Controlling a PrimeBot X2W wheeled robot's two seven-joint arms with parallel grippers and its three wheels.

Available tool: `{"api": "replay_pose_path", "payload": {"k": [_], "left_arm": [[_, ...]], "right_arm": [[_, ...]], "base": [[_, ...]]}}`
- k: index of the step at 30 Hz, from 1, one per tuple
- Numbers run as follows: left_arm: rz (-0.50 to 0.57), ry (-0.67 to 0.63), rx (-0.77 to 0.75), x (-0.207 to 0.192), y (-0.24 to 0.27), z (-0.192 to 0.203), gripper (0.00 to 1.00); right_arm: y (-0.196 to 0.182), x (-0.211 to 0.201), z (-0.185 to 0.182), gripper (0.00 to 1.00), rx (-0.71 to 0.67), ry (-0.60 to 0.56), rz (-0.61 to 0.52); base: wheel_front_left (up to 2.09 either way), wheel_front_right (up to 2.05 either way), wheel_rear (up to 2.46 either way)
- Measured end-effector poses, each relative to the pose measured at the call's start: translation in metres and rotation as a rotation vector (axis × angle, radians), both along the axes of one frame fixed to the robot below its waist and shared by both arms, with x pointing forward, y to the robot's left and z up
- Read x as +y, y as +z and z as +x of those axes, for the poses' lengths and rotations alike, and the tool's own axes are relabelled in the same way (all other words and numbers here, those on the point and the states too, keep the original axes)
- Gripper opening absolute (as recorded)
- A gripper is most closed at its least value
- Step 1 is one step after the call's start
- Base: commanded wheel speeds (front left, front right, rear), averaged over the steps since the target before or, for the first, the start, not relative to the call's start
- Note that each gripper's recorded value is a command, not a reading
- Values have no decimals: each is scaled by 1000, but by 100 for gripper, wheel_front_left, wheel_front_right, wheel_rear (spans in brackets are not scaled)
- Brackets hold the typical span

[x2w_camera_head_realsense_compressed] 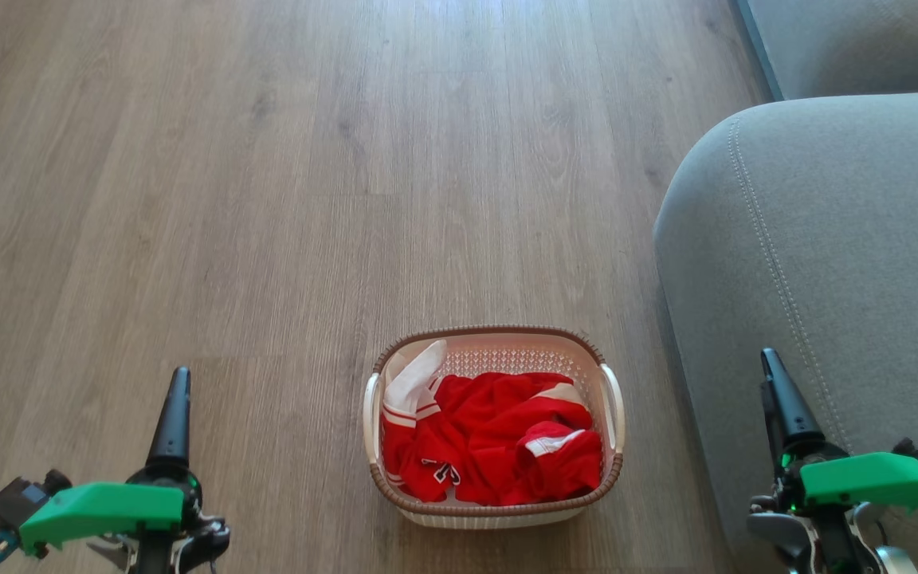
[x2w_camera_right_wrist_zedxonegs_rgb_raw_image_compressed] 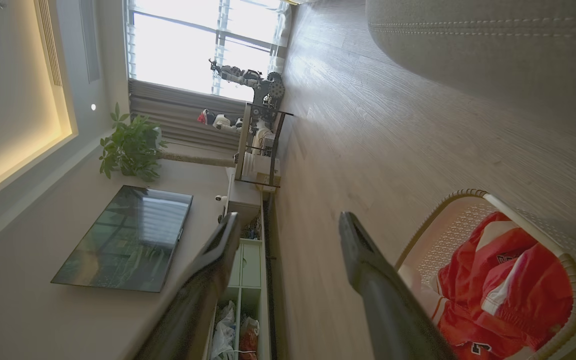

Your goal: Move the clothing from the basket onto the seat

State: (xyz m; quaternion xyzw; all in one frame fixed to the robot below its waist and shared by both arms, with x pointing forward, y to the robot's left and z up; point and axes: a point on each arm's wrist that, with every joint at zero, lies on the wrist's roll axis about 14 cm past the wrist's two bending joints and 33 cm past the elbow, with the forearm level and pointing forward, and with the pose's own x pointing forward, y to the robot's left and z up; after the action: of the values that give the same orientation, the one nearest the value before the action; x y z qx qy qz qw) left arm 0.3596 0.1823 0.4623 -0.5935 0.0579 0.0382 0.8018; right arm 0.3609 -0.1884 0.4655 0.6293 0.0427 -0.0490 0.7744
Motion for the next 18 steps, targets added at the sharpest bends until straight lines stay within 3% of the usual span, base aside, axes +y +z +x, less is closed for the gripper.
{"api": "replay_pose_path", "payload": {"k": [18], "left_arm": [[367,-67,-12,-7,4,2,100]], "right_arm": [[8,5,4,100,-27,63,-290]], "base": [[0,0,0]]}}
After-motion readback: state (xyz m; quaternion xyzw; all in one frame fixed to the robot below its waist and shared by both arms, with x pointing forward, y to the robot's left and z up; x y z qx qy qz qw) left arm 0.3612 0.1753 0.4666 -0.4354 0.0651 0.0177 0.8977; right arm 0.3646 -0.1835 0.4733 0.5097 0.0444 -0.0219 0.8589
